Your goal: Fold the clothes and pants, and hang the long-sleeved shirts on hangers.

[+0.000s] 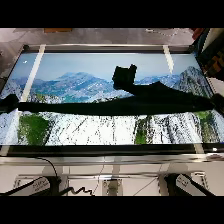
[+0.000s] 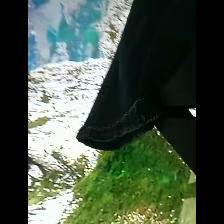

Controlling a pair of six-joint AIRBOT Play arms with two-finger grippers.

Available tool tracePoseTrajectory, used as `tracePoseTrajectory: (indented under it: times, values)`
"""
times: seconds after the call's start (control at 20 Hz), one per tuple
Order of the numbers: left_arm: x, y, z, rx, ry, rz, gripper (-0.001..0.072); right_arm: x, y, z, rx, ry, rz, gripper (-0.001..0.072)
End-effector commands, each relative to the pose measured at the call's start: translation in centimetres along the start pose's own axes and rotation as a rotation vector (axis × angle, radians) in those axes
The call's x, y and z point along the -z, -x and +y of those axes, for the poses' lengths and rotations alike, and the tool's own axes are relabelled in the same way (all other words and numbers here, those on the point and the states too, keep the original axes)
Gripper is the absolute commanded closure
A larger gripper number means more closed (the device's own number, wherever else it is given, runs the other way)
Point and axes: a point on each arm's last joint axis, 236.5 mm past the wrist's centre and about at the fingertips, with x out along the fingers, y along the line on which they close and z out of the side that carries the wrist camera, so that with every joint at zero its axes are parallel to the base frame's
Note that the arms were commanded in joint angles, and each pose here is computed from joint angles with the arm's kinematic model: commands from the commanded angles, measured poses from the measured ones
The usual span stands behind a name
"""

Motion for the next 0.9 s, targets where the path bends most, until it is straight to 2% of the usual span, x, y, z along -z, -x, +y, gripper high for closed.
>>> tracePoseTrajectory:
  times: [0.0, 0.15, 0.3, 0.4, 0.85]
  values:
    - [4.7, -2.0, 0.8, 0.022, -0.086, 0.222, 0.0693, 9.1, -2.9, -2.5, 0.056, 0.023, 0.289, 0.0675]
    - [6.6, -2.1, 2.6, -0.026, -0.131, 0.314, 0.0694, 15.2, -4.2, -3.9, 0.099, 0.044, 0.396, 0.0675]
    - [7.7, -1.4, 5.5, -0.139, -0.177, 0.375, 0.0694, 17.9, -3.0, -4.0, 0.091, 0.115, 0.444, 0.0675]
    - [8.2, -1.5, 5.7, -0.142, -0.181, 0.39, 0.0694, 19.3, -1.2, -3.7, 0.072, 0.18, 0.484, 0.0675]
    - [14.7, -2.4, 8.5, -0.196, -0.223, 0.583, 0.0694, 20.1, 0.9, -3.3, 0.071, 0.203, 0.474, 0.0675]
